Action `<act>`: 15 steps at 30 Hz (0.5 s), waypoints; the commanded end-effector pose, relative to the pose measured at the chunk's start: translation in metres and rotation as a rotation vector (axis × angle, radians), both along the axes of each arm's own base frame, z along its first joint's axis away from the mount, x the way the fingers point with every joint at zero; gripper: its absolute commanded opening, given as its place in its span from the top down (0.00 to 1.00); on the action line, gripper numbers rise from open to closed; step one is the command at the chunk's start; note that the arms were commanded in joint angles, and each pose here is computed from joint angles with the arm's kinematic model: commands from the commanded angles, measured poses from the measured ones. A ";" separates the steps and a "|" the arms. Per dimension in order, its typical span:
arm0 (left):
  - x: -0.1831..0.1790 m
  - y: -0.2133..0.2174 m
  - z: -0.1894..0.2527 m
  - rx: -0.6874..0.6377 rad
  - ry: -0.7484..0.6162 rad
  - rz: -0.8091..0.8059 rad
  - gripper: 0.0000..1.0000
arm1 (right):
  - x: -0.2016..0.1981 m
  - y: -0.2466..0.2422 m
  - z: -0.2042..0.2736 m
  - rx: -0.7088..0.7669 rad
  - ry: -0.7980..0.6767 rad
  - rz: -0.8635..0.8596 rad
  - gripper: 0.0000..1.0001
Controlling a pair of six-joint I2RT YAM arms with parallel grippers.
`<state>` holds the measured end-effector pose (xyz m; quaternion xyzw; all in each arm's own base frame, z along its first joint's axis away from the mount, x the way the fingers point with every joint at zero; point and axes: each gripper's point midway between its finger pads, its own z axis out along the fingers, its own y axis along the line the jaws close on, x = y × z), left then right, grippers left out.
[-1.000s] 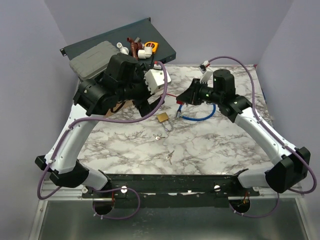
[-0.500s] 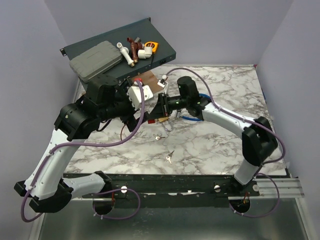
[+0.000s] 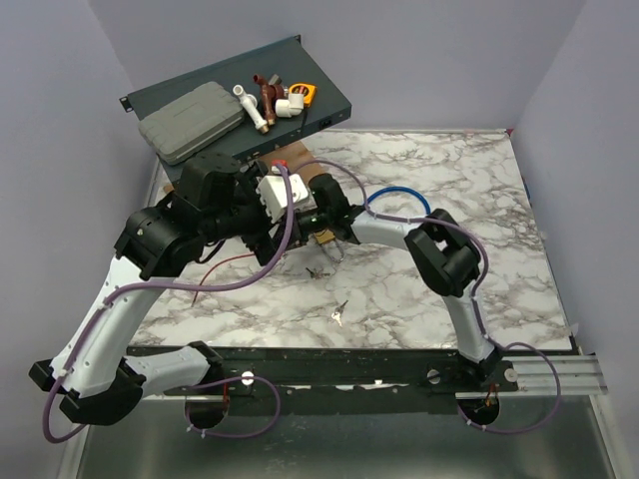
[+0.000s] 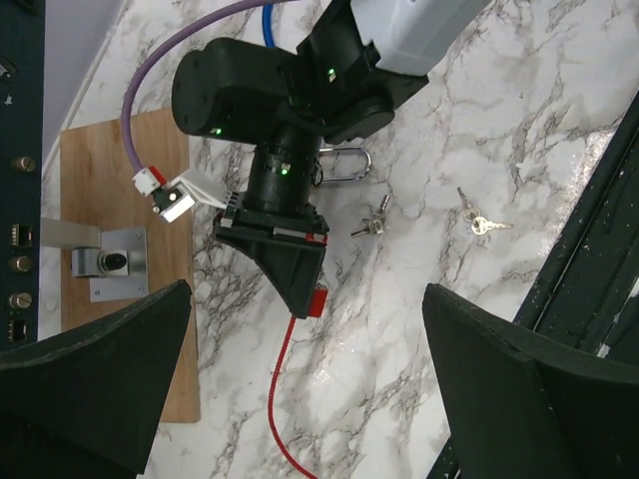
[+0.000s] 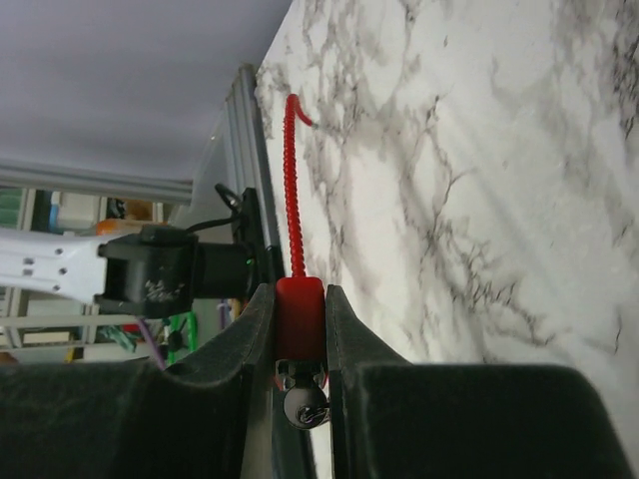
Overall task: Unlock with the key
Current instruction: Place the lock at the center of the board.
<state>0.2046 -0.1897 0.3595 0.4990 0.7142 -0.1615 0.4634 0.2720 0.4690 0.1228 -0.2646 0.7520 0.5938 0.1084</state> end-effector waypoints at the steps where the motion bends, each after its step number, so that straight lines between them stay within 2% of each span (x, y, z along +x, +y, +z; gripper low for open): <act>1: 0.003 0.000 -0.002 0.016 -0.008 -0.011 0.02 | 0.021 0.027 -0.009 0.043 -0.114 -0.017 0.92; 11: 0.005 0.000 -0.022 0.082 0.017 -0.043 0.02 | 0.041 0.029 -0.065 -0.068 -0.168 -0.057 0.78; 15: 0.005 0.003 -0.033 0.125 0.016 -0.068 0.01 | 0.049 0.029 -0.073 -0.102 -0.203 -0.075 0.72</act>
